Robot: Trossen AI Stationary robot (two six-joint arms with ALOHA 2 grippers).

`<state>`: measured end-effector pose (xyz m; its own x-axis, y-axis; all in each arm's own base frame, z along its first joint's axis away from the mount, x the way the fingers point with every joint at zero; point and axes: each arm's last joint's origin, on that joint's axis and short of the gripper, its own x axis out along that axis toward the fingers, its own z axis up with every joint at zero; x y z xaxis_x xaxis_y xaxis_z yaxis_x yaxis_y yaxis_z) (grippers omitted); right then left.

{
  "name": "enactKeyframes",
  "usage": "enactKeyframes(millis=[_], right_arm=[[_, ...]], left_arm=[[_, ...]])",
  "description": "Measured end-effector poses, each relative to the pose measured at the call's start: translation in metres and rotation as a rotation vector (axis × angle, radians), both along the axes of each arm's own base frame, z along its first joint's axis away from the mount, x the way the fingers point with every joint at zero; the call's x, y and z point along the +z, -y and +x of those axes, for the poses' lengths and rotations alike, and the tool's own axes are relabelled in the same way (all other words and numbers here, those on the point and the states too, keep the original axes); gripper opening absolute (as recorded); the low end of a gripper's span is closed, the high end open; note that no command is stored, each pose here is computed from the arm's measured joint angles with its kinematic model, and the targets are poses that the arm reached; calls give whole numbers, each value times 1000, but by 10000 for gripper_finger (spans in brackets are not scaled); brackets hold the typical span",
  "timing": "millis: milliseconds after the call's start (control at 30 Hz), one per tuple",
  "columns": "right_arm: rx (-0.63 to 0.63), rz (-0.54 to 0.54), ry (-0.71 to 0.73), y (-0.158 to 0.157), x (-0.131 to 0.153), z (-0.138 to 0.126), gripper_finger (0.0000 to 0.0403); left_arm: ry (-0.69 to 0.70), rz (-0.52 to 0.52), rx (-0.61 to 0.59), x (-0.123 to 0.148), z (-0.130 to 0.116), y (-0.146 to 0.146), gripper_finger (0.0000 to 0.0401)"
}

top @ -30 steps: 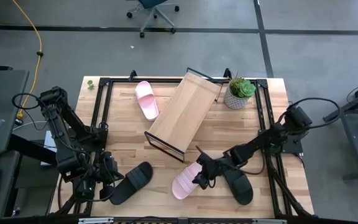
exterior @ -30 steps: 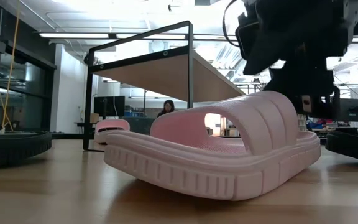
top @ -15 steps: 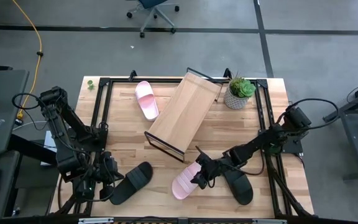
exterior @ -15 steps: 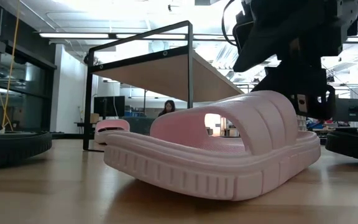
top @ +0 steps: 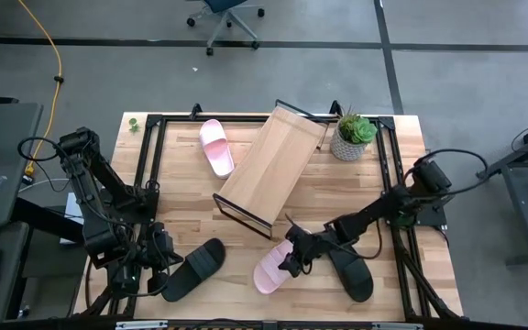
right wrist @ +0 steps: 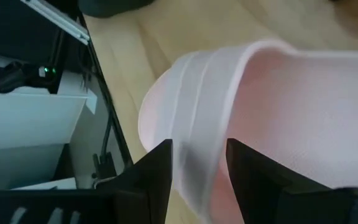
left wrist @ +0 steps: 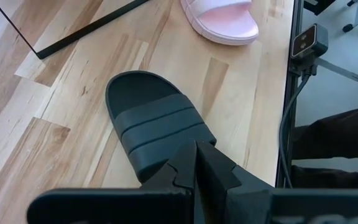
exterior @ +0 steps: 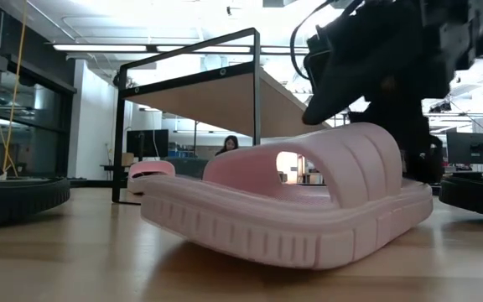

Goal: Pick and place slides into the shelf
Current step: Put the bottom pink slide on the shelf

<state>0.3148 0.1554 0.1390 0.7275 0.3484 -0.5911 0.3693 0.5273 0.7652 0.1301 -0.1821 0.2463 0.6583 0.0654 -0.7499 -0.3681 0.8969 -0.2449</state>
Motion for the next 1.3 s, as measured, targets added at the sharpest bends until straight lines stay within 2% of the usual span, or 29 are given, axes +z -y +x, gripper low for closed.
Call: enactKeyframes(millis=[300, 633, 867, 1300], right_arm=[[23, -9, 9, -1, 0, 0, 135], [61, -13, 11, -1, 0, 0, 47], [71, -24, 18, -1, 0, 0, 10], [71, -4, 10, -3, 8, -4, 1]], left_arm=[[0, 0, 0, 0, 0, 0, 1], [-2, 3, 0, 0, 0, 0, 1], [-2, 3, 0, 0, 0, 0, 1], [-1, 1, 0, 0, 0, 0, 1]])
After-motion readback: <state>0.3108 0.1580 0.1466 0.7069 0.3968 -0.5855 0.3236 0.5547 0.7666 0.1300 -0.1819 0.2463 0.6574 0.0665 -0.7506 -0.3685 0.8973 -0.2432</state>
